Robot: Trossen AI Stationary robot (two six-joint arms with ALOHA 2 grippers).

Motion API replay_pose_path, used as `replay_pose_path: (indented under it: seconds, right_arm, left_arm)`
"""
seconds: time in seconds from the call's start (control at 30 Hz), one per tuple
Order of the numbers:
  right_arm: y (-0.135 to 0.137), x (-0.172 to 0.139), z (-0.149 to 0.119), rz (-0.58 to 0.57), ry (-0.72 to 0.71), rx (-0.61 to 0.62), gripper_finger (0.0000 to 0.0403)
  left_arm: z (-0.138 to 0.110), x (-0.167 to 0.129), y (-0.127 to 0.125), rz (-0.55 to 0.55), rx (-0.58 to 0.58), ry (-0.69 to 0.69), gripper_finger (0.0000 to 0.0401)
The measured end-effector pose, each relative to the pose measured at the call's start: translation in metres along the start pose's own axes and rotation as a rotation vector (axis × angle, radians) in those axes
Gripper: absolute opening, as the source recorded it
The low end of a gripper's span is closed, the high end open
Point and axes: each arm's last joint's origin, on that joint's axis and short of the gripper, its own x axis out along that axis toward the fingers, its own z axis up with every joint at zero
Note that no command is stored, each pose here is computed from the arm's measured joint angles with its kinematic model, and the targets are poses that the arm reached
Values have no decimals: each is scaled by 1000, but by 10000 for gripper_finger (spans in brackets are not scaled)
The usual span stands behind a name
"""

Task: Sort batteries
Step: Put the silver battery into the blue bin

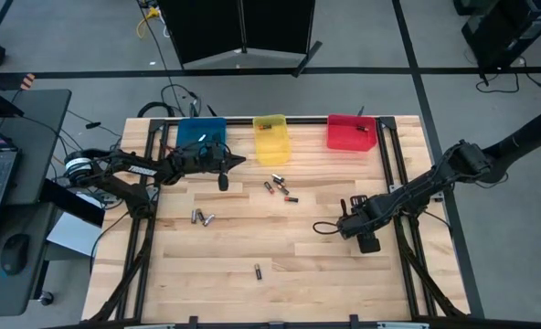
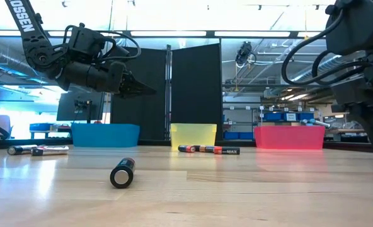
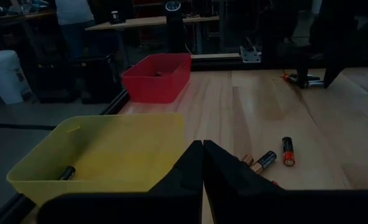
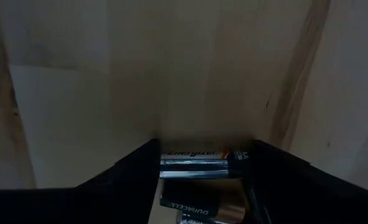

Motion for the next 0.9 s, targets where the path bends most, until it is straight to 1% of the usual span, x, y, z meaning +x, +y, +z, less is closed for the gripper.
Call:
replay_pose_path:
  seconds: [0.1, 0.27, 0.33, 0.47, 0.6, 0.7, 0.77, 0.83, 0.9]
  right_arm:
    - [0, 0, 0, -4, -2, 0, 234]
    - [0, -2, 2, -19, -13, -1, 237]
    - [0, -4, 5, -40, -40, 1, 237]
    - [1, -6, 9, -37, -71, 2, 236]
    - [2, -11, 17, -45, -135, 3, 236]
    - [1, -15, 25, -79, -202, -6, 236]
    - [-3, -19, 30, -135, -245, -13, 235]
    - [-9, -22, 36, -213, -300, 0, 236]
    - [-15, -26, 43, -283, -365, 15, 235]
  left_arm:
    - [0, 0, 0, 0, -7, 0, 16]
    - [0, 0, 0, 0, -7, 0, 16]
    - [0, 0, 0, 0, -7, 0, 16]
    - [0, 0, 0, 0, -9, 0, 16]
    - [0, 0, 0, 0, -21, 1, 16]
    - [0, 0, -1, -18, -75, -1, 16]
    - [0, 0, -1, -51, -125, -3, 16]
    - [0, 0, -2, -79, -198, -3, 16]
    - [2, 1, -2, -100, -297, -3, 16]
